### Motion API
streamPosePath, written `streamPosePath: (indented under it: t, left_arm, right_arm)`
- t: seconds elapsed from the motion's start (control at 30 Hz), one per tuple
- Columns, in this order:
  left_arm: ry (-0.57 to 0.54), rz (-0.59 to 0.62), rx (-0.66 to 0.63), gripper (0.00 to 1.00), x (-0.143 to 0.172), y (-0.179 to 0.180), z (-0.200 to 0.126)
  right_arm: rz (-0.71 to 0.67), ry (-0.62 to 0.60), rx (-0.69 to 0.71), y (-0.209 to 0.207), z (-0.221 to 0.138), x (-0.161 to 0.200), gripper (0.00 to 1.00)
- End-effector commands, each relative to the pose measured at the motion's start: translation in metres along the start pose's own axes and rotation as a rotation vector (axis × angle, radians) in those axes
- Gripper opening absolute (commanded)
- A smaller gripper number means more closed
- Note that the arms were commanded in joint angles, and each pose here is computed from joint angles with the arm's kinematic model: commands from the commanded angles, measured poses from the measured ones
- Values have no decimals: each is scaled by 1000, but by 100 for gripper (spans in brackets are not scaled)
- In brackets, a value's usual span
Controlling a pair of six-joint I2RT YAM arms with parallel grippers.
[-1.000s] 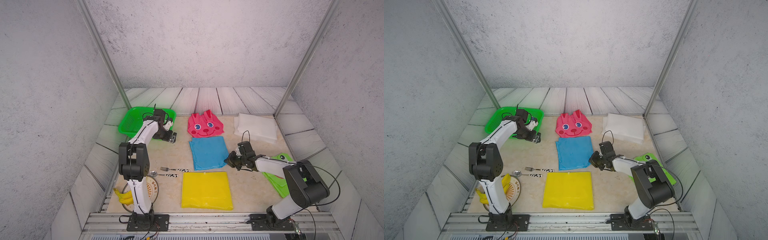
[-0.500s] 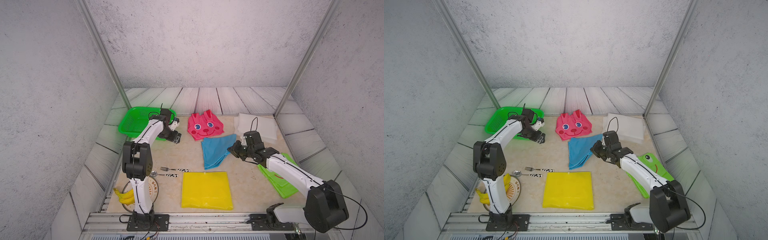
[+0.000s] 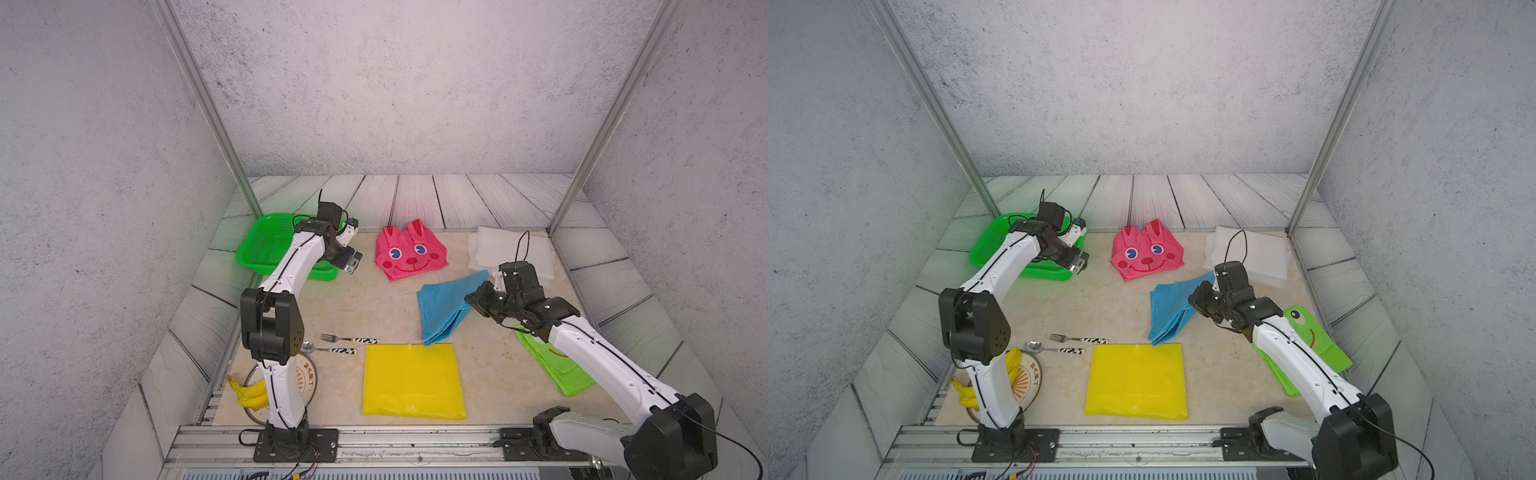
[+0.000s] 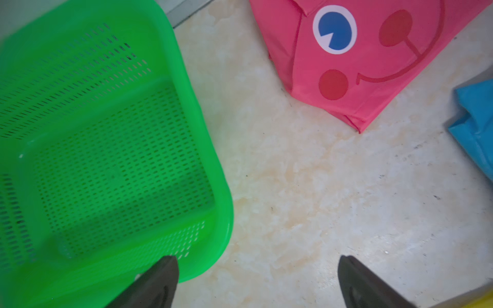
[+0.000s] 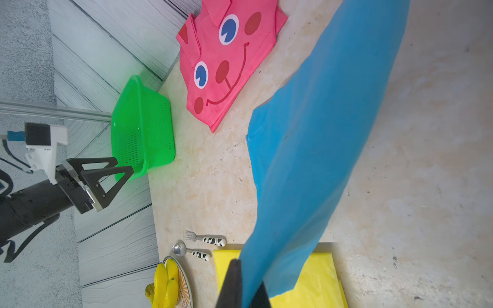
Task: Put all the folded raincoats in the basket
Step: Place the raincoat at the center of the board.
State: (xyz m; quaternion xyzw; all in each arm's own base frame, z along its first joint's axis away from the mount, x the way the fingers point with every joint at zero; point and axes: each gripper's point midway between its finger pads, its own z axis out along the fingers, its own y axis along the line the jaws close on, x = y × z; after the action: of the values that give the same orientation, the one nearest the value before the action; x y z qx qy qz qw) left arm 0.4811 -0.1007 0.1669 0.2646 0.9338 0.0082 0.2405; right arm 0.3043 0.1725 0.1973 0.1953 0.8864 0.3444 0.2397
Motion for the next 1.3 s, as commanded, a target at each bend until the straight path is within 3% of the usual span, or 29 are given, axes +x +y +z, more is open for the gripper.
streamPosePath:
  t: [0.0, 0.13, 0.27, 0.67, 0.77, 0.93, 1.03, 1.13, 1.27]
  left_arm:
    - [41, 31, -84, 100, -4, 19, 27]
    - [79, 18, -67, 100, -1, 18, 48]
    - [104, 14, 38, 99, 6, -2, 62]
    - [161, -40, 308, 90, 27, -67, 72]
    - [169, -40, 335, 89, 28, -80, 68]
    - [153, -75, 403, 89, 22, -94, 56]
    - [153, -86, 445, 89, 21, -104, 49]
    - [157, -88, 488, 89, 22, -117, 43]
    - [177, -80, 543, 89, 30, -142, 41]
  right_arm:
    - [-39, -83, -7, 12, -22, -16, 0]
    - [-48, -92, 41, 1, -31, -20, 0]
    - [-33, -90, 85, -20, -35, -26, 0]
    - [110, -30, 219, -119, -29, -30, 1]
    - [143, -16, 255, -137, -29, -27, 21]
    - [169, 26, 340, -160, -35, -19, 40]
    - [184, 36, 375, -168, -38, -13, 63]
    - [195, 37, 439, -178, -46, -7, 75]
    - [201, 18, 513, -187, -62, -1, 80]
